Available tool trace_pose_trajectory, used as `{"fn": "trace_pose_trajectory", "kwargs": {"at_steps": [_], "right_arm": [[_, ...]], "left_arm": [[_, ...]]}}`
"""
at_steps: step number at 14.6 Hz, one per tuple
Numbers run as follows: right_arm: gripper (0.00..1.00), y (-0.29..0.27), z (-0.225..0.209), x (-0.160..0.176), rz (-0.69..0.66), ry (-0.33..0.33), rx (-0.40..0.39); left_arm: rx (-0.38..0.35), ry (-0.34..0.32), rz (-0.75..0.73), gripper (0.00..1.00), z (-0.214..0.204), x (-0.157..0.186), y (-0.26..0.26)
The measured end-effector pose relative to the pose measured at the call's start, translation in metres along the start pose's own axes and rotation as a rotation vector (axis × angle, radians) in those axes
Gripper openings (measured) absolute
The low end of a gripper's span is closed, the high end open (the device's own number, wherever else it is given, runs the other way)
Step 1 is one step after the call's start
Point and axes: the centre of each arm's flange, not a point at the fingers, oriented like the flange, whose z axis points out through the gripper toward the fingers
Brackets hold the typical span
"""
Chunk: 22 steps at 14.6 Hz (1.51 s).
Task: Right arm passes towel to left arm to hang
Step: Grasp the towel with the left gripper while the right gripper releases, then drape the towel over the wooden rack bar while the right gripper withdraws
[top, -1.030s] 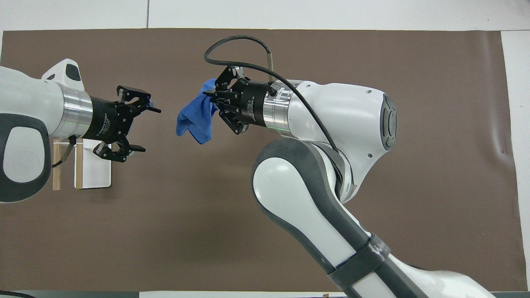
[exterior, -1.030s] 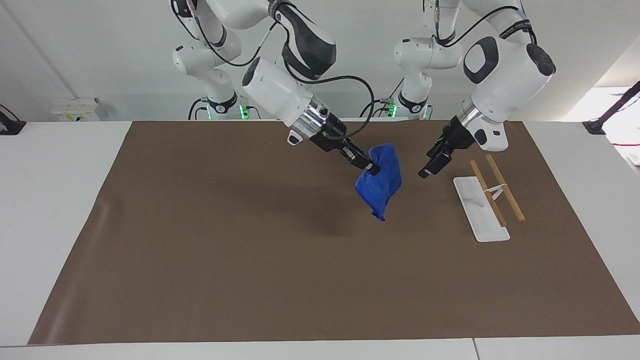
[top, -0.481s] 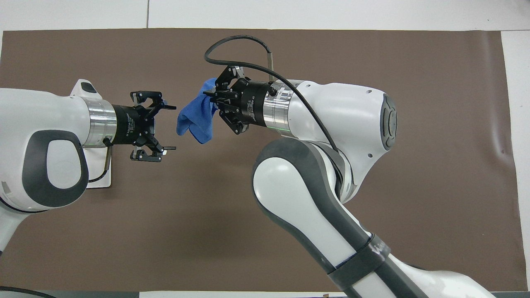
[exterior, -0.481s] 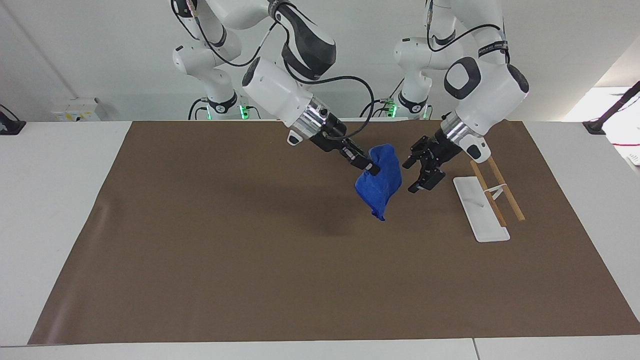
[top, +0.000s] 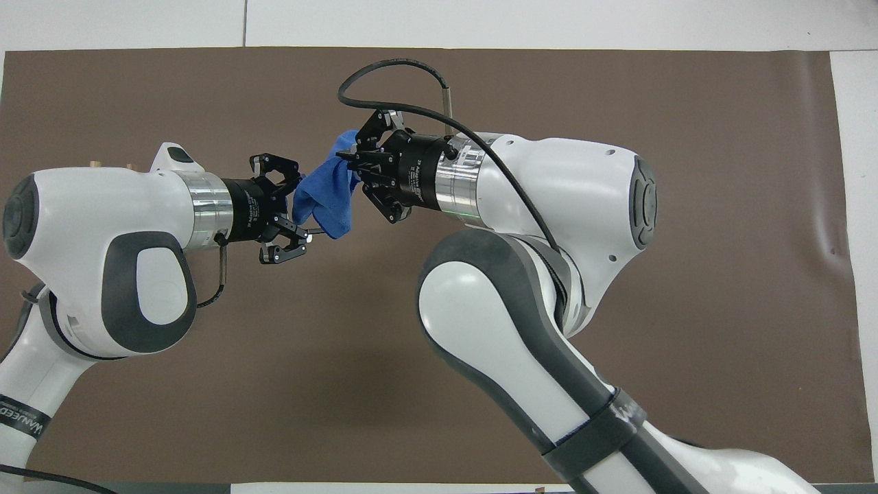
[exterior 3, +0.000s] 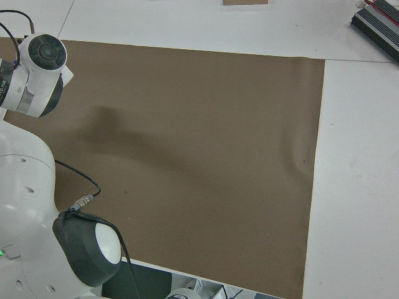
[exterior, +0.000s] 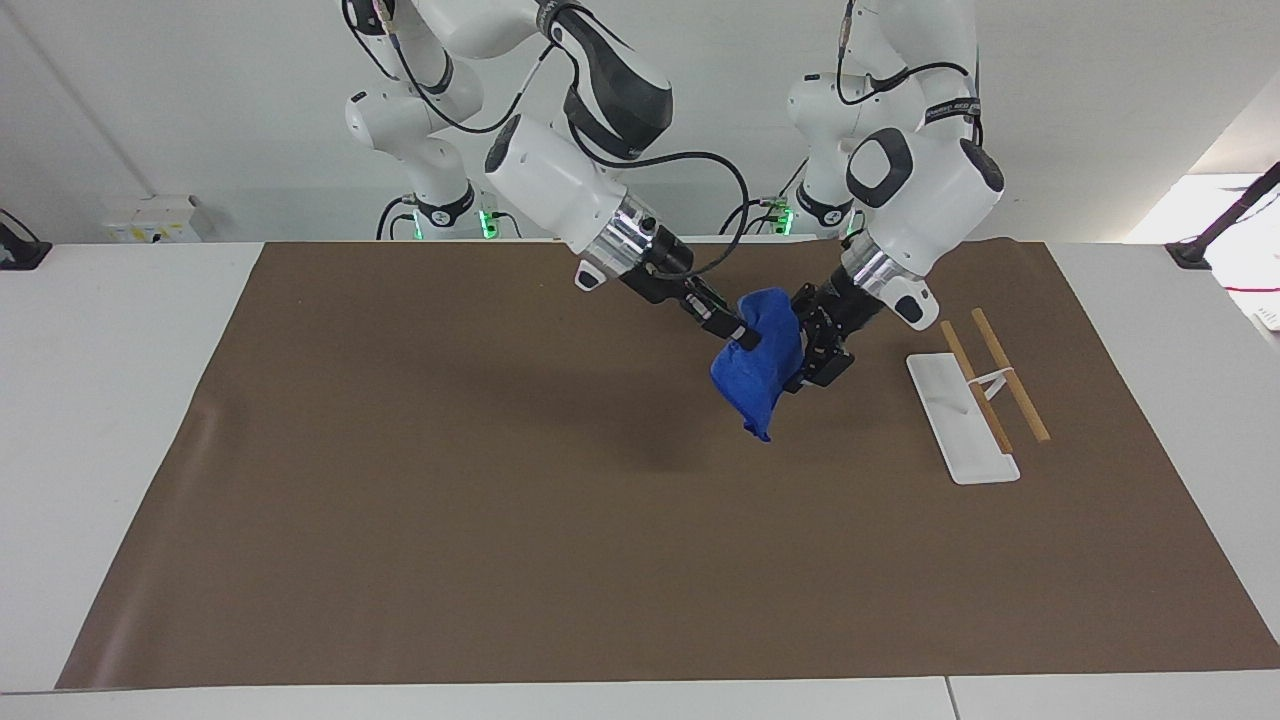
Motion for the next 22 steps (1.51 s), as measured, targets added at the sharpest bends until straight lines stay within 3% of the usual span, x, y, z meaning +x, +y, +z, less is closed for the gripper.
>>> {"fn": "trace_pose_trajectory", "kwargs": {"at_steps": [2,5,12,14,17,21,22], "right_arm": [[0.06,0.0,0.0,0.0,0.0,0.0,0.0],[0.06,0.0,0.0,0.0,-0.005,0.0,0.0],[0.06,0.0,-0.002,0.009,-0.087,0.017,-0.001],[0.21,0.003,-0.001,0.022,-0.218,0.071,-0.032],[0.53,0.004,-0.012,0.063,-0.428,0.203,-0.104],[0.95,0.015,-0.048,0.144,-0.626,0.318,-0.22],[1.0,0.02,-0.06,0.166,-0.669,0.331,-0.259]], "left_arm": [[-0.041,0.006,-0.009,0.35,-0.003,0.005,0.006],[-0.095,0.012,-0.024,0.03,-0.013,0.013,0.015],[-0.152,0.021,0.067,0.02,-0.038,0.023,0.032],[-0.158,0.062,0.148,0.02,-0.044,0.03,0.036],[-0.15,0.192,0.262,0.02,-0.056,0.043,0.042],[-0.13,0.331,0.372,0.02,-0.074,0.066,0.047],[-0.104,0.371,0.405,0.02,-0.078,0.072,0.046]]}}
